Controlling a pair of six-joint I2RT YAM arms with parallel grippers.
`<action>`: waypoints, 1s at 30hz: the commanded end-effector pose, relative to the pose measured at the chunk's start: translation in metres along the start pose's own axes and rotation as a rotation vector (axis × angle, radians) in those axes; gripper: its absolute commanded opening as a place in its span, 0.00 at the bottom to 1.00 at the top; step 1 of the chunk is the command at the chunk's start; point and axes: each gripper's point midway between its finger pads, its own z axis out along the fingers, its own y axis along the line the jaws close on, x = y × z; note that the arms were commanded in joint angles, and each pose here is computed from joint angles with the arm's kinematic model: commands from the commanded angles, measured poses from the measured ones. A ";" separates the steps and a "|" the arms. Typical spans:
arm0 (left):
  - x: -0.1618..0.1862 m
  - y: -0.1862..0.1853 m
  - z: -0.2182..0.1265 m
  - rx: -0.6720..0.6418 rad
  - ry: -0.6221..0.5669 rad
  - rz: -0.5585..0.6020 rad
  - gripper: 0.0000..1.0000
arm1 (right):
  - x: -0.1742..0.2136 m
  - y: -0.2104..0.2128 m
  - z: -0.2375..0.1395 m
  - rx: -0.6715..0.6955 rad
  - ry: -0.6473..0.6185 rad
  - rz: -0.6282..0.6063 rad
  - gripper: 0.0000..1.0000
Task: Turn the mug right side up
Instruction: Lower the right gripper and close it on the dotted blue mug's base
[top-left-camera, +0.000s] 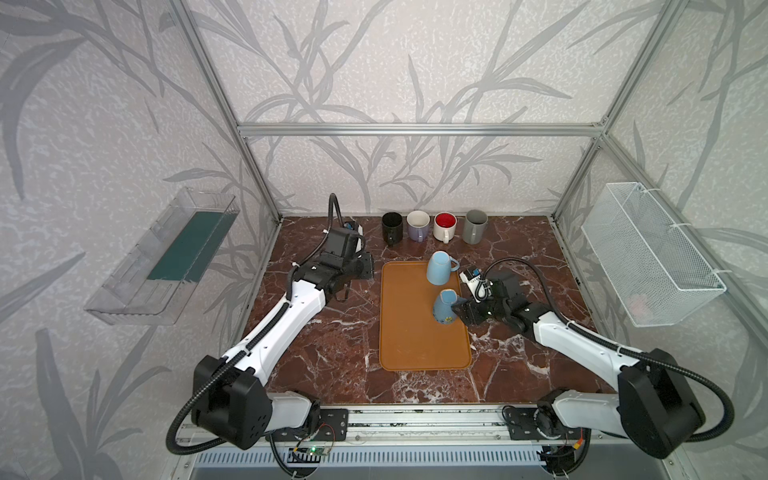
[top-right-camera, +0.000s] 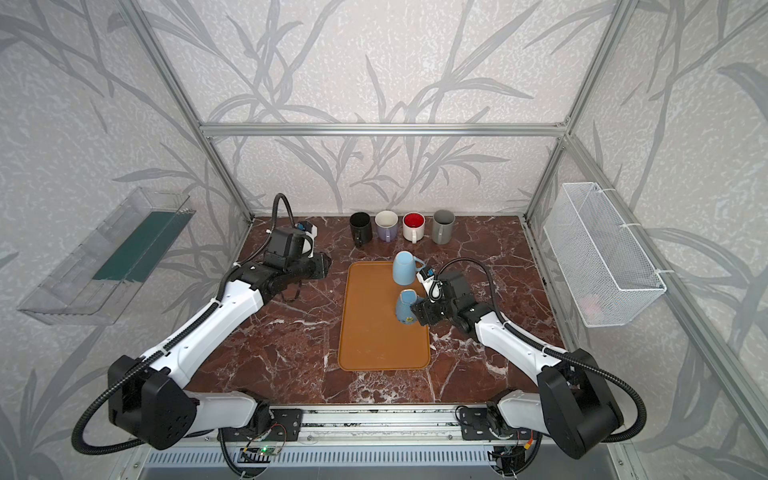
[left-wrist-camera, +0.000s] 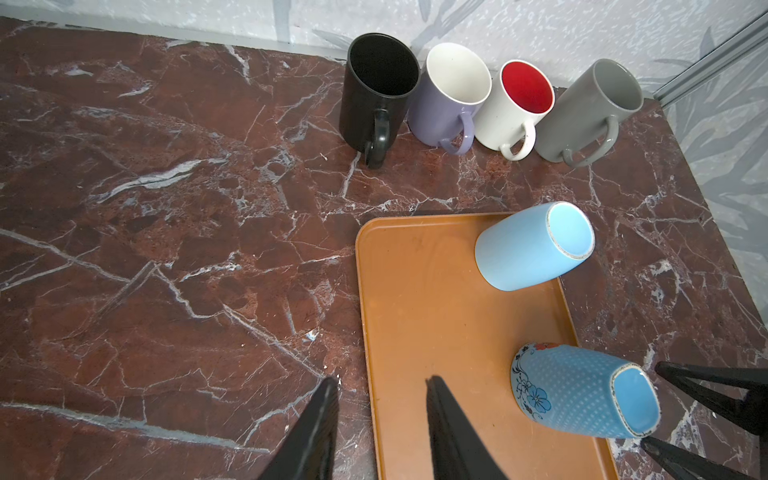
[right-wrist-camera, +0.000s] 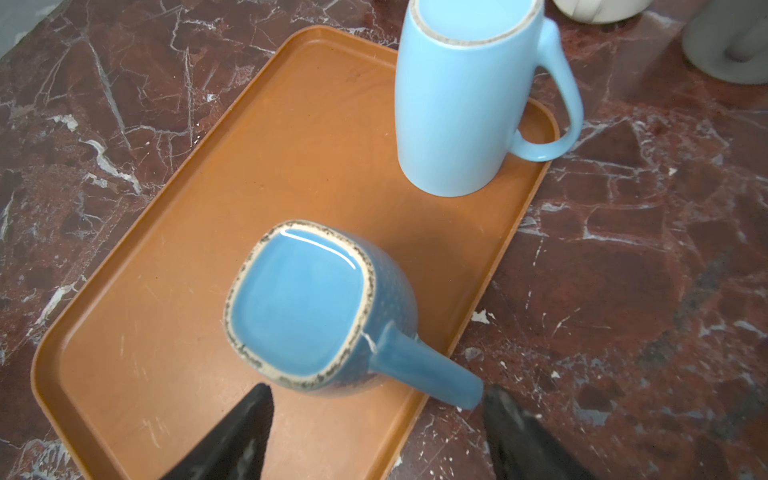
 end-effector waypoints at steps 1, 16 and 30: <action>0.004 0.004 -0.006 -0.020 0.000 0.003 0.39 | -0.010 0.005 0.002 -0.024 -0.004 -0.038 0.81; 0.006 0.005 -0.006 -0.024 0.004 0.011 0.39 | -0.011 0.020 0.019 -0.139 0.043 -0.038 0.79; 0.006 0.006 -0.007 -0.024 0.001 0.006 0.39 | -0.002 0.051 -0.001 -0.195 0.068 -0.027 0.68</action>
